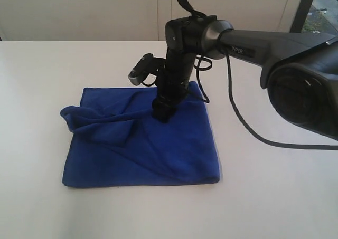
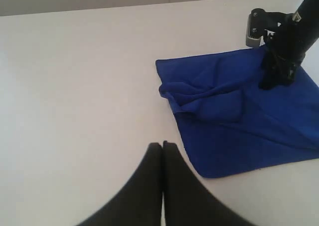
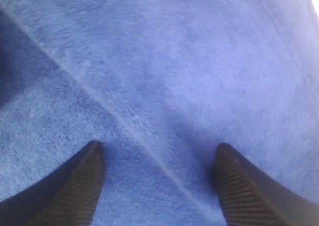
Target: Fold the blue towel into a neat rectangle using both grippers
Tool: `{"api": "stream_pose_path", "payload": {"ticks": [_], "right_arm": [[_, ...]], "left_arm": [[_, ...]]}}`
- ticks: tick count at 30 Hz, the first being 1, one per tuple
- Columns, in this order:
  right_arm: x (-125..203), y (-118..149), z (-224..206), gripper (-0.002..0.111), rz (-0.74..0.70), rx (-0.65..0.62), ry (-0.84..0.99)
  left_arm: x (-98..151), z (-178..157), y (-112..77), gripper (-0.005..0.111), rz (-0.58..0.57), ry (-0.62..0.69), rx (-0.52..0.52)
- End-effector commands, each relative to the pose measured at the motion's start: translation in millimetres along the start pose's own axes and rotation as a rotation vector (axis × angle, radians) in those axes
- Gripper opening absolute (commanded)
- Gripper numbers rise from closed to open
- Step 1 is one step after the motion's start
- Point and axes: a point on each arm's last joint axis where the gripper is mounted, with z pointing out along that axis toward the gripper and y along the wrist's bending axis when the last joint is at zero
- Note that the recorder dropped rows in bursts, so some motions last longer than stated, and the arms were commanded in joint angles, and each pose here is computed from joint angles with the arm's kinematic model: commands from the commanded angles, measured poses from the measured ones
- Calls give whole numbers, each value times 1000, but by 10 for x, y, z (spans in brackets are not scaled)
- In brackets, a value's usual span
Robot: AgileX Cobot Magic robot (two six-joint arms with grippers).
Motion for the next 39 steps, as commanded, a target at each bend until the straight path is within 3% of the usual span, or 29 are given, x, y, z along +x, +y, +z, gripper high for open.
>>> {"api": "stream_pose_path", "payload": {"ticks": [1, 13, 17, 22, 35, 39], "right_arm": [[160, -49, 374, 62, 162, -14, 83], [520, -362, 435, 62, 685, 49, 214], [651, -430, 465, 62, 785, 42, 273], [634, -459, 340, 62, 795, 51, 249], [443, -494, -774, 62, 705, 127, 12], [429, -437, -886, 62, 679, 114, 15]], "left_arm": [[24, 4, -2, 0, 2, 3, 7], [24, 4, -2, 0, 2, 3, 7], [24, 4, -2, 0, 2, 3, 7], [24, 4, -2, 0, 2, 3, 7], [24, 4, -2, 0, 2, 3, 7], [24, 4, -2, 0, 2, 3, 7]]}}
